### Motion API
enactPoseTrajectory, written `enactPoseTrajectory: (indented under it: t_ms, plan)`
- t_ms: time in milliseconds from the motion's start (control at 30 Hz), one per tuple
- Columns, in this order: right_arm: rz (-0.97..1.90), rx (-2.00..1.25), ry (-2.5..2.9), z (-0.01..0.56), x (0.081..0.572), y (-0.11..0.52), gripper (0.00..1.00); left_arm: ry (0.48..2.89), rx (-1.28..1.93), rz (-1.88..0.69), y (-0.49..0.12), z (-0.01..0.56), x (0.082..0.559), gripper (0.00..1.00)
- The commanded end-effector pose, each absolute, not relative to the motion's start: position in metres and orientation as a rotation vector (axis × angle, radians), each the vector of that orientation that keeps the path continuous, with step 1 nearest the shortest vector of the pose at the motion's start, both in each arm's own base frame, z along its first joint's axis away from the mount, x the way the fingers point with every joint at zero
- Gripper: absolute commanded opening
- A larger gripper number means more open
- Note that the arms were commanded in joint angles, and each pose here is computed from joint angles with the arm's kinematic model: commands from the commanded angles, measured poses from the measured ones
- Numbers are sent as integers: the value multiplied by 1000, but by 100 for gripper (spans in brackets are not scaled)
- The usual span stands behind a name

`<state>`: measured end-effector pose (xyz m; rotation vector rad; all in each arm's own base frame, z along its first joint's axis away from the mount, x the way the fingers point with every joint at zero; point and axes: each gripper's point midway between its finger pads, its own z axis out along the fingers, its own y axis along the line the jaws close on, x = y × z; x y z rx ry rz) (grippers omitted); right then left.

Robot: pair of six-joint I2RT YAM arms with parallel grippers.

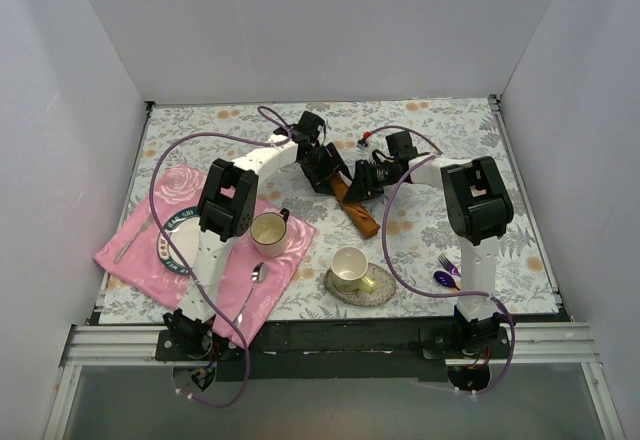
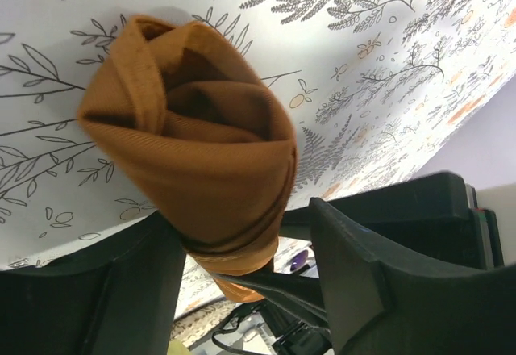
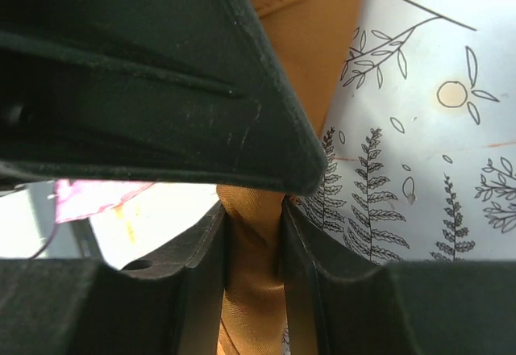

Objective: Fold the napkin, place the utensils inside, and roll it up
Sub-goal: Roll the napkin with the utensil

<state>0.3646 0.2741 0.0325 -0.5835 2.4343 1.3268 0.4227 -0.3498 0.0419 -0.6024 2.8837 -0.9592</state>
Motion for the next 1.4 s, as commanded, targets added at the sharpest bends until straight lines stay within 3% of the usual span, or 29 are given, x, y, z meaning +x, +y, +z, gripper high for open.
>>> enactPoseTrajectory:
  t_ms: [0,167,300,700,1167,1367]
  plan:
    - [1457,-525,2503,17,356,271,41,2898,-602,-848,-342,32,422,56]
    - [1406,-518,2531,18,364,264,46,2909,-586,-833,-339,28,417,42]
    - [1180,-518,2543,26,378,250,57,2911,-574,-828,-338,29,416,38]
    - [351,-697,2418,68,388,248,77,2921,-559,-857,-342,30,416,32]
    - [-110,-930,2311,40,378,270,79,2922,-576,-888,-341,33,416,31]
    - [-78,-967,2325,28,373,274,74,2918,-577,-909,-342,36,416,31]
